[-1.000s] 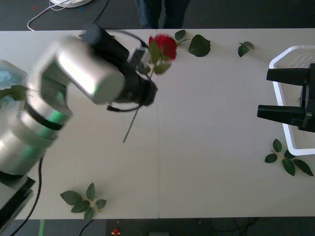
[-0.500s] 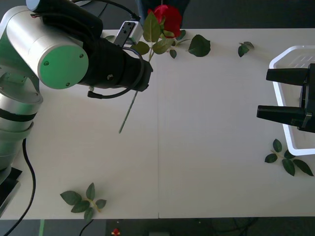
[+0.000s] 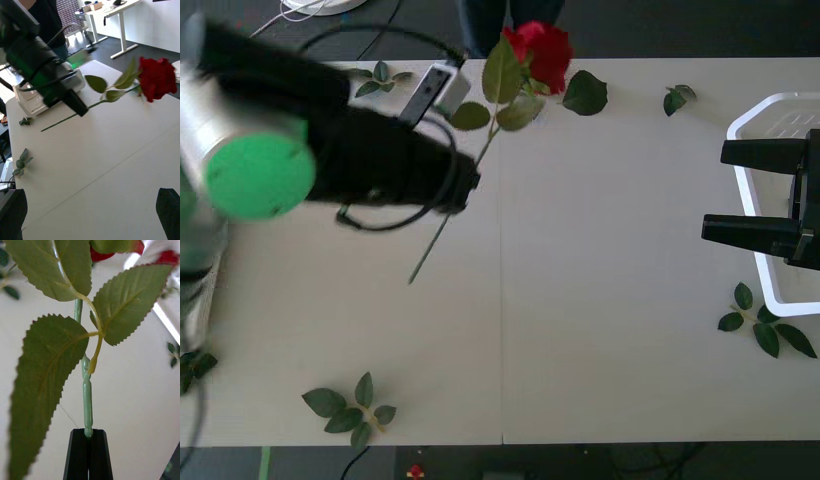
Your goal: Place the red flowers into the right box and the blue flowers into the left box. If a person shows an open palm, hand one flower to the person first, then continue sorting.
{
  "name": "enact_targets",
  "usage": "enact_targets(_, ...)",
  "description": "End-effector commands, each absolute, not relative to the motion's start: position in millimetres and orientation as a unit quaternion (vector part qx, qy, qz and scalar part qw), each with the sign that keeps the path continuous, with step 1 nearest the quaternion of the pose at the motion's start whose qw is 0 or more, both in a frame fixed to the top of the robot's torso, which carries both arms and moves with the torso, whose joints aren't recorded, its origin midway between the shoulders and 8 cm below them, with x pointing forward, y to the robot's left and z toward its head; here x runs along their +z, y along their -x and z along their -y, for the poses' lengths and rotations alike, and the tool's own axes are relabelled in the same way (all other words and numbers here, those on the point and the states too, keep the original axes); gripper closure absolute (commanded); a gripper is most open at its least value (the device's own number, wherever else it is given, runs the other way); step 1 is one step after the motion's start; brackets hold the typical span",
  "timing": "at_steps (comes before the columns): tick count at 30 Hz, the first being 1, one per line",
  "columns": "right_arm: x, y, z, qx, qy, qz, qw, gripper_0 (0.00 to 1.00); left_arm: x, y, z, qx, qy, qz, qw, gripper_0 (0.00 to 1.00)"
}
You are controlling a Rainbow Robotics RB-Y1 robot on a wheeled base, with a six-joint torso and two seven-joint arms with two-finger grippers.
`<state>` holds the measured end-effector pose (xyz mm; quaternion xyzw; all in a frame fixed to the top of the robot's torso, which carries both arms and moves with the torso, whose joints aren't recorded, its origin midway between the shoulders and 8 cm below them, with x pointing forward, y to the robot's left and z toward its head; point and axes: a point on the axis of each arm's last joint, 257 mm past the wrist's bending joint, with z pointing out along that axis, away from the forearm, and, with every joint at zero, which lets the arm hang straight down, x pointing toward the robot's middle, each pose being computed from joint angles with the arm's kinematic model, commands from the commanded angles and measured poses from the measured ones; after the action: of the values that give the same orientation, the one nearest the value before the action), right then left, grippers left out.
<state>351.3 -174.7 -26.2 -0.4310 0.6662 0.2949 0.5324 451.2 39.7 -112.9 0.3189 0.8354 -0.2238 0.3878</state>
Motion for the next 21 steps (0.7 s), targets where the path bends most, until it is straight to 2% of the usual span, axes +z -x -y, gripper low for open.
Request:
enact_targets(1,-17.7,-344.2,170.7,0.284,0.449,-0.658,0.533,0.00,-112.8,-415.6,-48.9,-0.230,-0.361,-0.811,0.399,1.00)
enact_targets(8,-17.6,-343.6,170.4,0.286,0.448,-0.658,0.533,0.00,-74.1,-378.7,-24.2,-0.306,-0.368,-0.775,0.413,1.00)
enact_targets(13,-16.8,-342.8,169.8,0.288,0.449,-0.657,0.533,0.00,-14.4,-357.7,15.6,-0.419,-0.346,-0.712,0.445,1.00)
enact_targets(21,-16.6,-342.7,169.7,0.288,0.449,-0.656,0.533,0.00,61.2,-336.7,43.1,-0.511,-0.335,-0.636,0.471,1.00)
